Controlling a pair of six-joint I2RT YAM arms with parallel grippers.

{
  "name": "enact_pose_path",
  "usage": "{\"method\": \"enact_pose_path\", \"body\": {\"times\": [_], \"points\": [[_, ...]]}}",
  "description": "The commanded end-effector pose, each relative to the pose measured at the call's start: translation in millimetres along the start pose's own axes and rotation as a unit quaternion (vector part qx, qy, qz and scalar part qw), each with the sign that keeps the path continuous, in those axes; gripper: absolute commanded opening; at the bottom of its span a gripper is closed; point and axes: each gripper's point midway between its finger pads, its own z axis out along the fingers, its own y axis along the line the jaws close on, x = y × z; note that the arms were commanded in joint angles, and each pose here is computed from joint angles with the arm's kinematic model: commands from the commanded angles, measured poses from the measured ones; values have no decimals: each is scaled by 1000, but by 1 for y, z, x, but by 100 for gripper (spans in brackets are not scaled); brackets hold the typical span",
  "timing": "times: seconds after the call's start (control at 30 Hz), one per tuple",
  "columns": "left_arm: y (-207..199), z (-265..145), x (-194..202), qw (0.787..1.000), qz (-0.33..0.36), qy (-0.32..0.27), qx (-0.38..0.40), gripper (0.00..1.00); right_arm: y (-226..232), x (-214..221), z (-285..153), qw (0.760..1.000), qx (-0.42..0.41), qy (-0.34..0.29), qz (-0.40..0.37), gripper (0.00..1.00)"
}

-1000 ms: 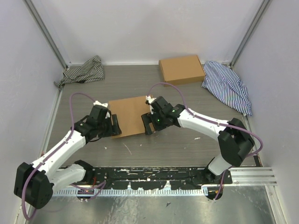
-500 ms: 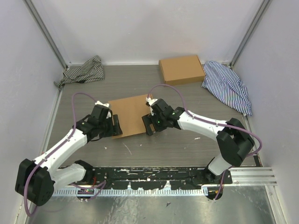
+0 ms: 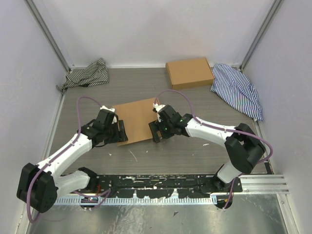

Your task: Fold the paper box

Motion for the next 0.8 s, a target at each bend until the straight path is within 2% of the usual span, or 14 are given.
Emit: {"method": "enact_pose_path", "body": {"times": [0.0, 0.37, 0.77], "points": [[4, 0, -3, 1000, 4, -10, -10, 68, 6, -15, -7, 999, -9, -35, -8, 91], [11, -6, -6, 999, 3, -19, -31, 66, 11, -16, -19, 999, -23, -46, -9, 91], [15, -1, -2, 999, 0, -12, -40, 63, 5, -26, -32, 998, -1, -66, -7, 91]]}}
